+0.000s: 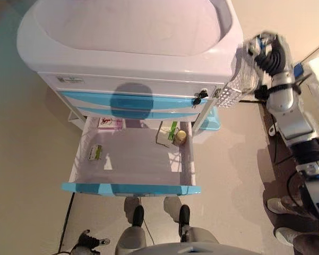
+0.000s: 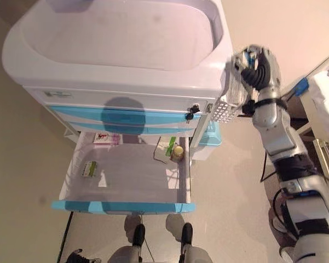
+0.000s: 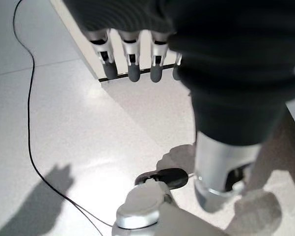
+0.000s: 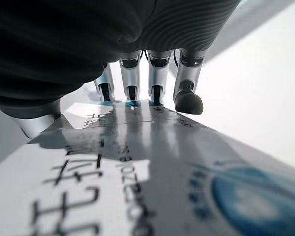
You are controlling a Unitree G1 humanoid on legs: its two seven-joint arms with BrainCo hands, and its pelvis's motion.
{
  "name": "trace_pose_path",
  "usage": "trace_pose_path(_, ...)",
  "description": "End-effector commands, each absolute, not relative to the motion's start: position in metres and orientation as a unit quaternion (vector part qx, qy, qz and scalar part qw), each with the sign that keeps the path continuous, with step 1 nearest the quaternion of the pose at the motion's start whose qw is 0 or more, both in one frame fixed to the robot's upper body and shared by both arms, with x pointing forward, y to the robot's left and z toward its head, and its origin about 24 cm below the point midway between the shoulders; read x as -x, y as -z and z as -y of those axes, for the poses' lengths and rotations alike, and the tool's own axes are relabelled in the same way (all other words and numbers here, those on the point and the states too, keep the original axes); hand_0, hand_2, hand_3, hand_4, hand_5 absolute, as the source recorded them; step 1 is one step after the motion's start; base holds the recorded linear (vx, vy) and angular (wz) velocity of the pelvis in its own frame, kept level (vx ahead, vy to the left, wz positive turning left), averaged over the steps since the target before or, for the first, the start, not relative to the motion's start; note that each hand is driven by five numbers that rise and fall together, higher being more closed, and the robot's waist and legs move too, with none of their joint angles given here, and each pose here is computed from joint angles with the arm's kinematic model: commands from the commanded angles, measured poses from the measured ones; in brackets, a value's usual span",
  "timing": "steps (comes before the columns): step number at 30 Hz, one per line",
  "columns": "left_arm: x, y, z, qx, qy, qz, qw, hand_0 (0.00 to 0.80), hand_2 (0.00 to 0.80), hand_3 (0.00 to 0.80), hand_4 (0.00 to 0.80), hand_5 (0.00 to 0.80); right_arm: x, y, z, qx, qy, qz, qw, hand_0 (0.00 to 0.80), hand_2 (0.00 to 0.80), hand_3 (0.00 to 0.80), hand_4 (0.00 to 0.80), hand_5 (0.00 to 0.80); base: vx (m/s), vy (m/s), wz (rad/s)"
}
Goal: Open the drawer and pick up the medicine
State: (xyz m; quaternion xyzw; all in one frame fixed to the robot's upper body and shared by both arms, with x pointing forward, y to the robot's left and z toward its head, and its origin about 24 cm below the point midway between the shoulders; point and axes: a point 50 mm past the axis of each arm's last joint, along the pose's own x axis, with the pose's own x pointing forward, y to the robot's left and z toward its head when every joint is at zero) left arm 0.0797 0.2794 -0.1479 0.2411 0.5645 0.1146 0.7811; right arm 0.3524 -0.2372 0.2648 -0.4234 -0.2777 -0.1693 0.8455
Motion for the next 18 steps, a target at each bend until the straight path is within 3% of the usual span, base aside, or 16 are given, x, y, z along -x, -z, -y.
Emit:
trace_pose_path(1,-0.080,0.140,-0.303,-0.273,-0.142,-0.566,0.765,0.000,0.000,0.000,0.000,0.000,-0.351,-0.305,0.234,0.415,0.195,0.335,0.823,0.800,0.800,0.800,0.800,0.800,0.000,0.000,0.00)
trace_pose_path(18,-0.082,0.138,-0.307,-0.281,-0.147,-0.564,0.763,0.000,0.000,0.000,0.000,0.000,-0.346,-0.358,0.219,0.431,0.220,0.397,0.780,0.800,0.800,0.800,0.800,0.800,0.000,0.000,0.00)
